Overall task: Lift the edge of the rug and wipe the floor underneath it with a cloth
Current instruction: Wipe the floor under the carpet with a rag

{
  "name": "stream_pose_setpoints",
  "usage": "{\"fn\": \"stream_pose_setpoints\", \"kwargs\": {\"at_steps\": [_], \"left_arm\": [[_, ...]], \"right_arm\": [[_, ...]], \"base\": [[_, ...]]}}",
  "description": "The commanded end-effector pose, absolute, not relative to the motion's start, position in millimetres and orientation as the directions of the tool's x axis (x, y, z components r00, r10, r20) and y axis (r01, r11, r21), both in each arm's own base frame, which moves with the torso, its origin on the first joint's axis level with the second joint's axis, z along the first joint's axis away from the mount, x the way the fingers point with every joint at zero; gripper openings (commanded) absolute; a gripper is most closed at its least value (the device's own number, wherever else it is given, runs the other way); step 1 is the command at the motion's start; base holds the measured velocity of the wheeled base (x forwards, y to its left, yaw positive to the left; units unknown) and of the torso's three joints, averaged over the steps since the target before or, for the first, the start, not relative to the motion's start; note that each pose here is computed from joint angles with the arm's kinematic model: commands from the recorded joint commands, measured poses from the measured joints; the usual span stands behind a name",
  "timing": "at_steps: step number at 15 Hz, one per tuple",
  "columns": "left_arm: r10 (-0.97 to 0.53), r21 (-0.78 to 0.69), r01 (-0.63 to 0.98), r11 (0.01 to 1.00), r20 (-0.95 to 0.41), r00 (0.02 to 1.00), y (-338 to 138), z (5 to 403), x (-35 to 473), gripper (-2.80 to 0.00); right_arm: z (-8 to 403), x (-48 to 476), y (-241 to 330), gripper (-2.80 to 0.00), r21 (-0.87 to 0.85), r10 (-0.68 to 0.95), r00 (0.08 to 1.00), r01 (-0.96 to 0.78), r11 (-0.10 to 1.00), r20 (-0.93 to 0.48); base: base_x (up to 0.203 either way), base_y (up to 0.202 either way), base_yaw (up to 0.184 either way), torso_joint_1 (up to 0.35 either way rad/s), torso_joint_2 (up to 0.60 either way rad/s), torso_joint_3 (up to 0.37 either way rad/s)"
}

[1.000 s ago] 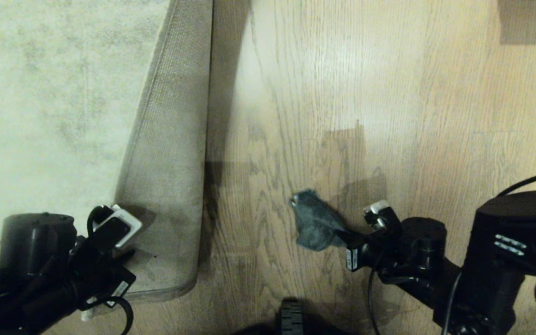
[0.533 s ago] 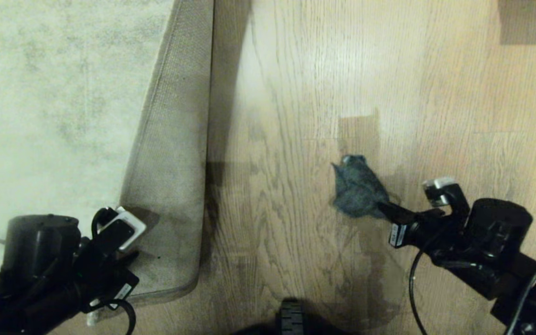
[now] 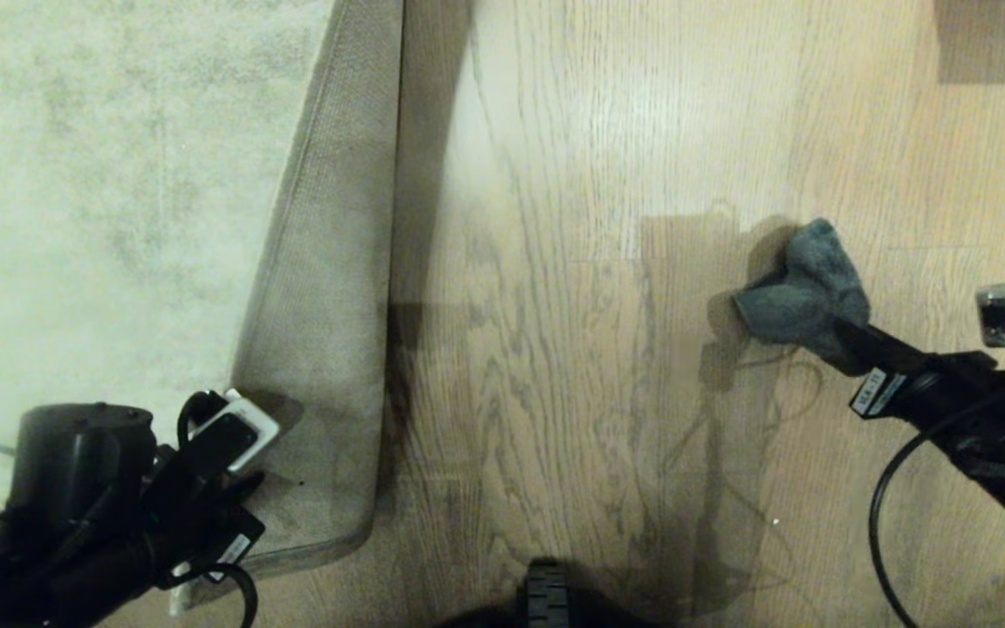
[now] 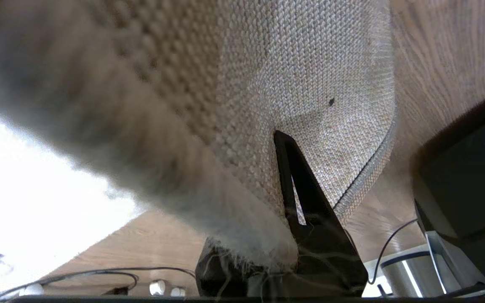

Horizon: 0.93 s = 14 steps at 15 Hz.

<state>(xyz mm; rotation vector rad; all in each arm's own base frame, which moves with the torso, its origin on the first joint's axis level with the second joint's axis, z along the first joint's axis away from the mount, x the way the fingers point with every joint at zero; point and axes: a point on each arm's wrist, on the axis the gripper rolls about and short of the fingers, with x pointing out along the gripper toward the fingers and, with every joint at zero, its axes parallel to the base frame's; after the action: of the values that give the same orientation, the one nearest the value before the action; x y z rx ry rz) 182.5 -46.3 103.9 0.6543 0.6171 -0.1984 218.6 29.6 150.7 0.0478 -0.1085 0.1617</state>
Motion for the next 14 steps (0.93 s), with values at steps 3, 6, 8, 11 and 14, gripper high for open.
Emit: {"fn": "stream_pose_setpoints", "kwargs": {"at_steps": [3,6,8,11,14], "left_arm": [[-0.007,0.511,0.381,0.77,-0.592,0.806,-52,104,181,-2.8],[-0.008,0.511,0.385,0.768,-0.594,0.805,-52,103,181,-2.8],[-0.019,0.505,0.4,0.765,-0.602,0.798,-55,101,180,-2.8],[-0.031,0.503,0.417,0.757,-0.61,0.792,-58,99,179,-2.8],[-0.031,0.502,0.42,0.756,-0.613,0.789,-58,98,178,-2.8]], "right_arm": [[159,174,4,-2.8,0.016,0.047,0.982,-0.051,0.999,0.184],[158,150,1,-2.8,0.013,0.035,0.98,-0.039,0.999,0.196],[165,140,0,-2.8,0.017,0.024,0.97,-0.029,0.999,0.242],[167,122,0,-2.8,0.014,0.023,0.975,-0.027,1.0,0.222],[164,94,0,-2.8,0.016,0.032,0.985,-0.035,0.999,0.171]], "base": [[0.0,0.0,0.0,0.0,0.0,0.0],[0.0,0.0,0.0,0.0,0.0,0.0],[0.0,0.0,0.0,0.0,0.0,0.0],[0.0,0.0,0.0,0.0,0.0,0.0],[0.0,0.0,0.0,0.0,0.0,0.0]]}}
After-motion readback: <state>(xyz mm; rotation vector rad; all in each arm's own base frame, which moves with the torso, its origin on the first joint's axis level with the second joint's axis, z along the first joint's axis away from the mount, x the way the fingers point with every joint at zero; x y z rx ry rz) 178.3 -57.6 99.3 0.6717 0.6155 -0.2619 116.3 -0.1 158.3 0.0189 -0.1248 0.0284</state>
